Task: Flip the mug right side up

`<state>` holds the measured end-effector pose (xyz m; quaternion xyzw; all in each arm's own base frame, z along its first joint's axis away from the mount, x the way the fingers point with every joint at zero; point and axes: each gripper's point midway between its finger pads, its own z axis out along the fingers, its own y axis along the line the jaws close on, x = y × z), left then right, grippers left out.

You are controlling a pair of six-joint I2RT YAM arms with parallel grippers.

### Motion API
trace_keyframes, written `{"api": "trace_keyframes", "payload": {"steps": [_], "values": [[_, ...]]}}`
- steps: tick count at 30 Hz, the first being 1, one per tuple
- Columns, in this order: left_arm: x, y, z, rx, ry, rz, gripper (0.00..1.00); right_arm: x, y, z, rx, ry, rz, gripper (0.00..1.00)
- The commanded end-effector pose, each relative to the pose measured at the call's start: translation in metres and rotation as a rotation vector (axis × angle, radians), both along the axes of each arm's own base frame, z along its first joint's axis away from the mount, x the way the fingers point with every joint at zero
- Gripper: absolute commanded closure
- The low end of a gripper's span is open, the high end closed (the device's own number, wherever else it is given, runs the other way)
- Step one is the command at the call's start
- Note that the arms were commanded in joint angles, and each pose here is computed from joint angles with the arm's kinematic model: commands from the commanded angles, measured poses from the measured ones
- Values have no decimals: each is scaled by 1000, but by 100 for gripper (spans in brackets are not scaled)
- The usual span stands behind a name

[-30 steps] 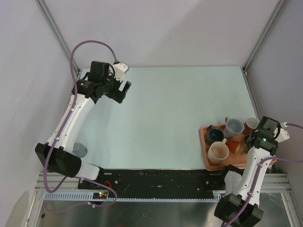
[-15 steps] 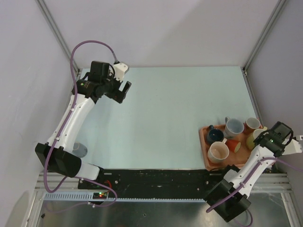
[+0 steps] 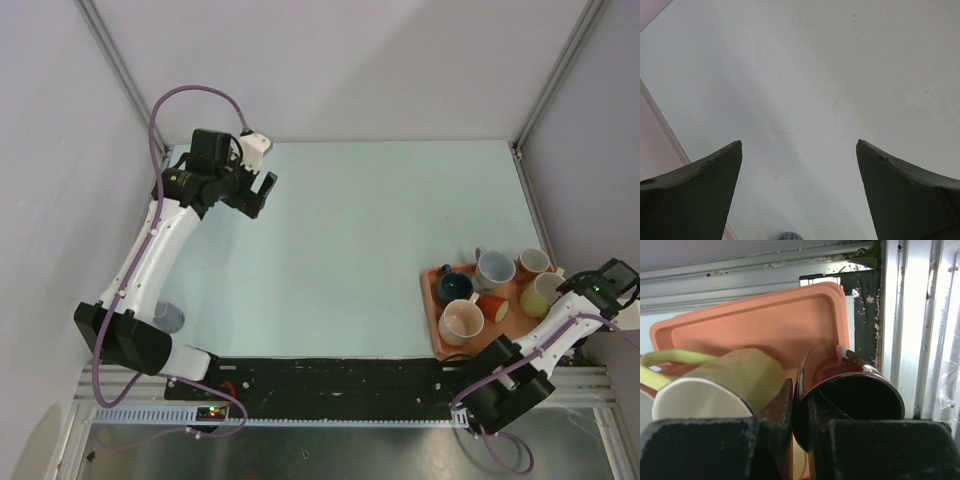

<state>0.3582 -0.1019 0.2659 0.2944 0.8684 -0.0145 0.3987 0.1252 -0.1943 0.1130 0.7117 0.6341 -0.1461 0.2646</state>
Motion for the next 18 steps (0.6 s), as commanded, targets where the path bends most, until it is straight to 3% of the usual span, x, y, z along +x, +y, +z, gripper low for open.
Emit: {"api": "trace_keyframes", "payload": {"steps": [1, 12, 18], "values": [[-1, 4, 9, 18, -36, 1, 2, 21, -29, 20, -75, -99, 8, 100], [1, 5, 7, 26, -27, 4, 2, 32, -36, -3, -35, -30, 74, 100], [1, 5, 6, 27, -25, 3, 2, 41, -39, 11, -76, -15, 120, 67]]}}
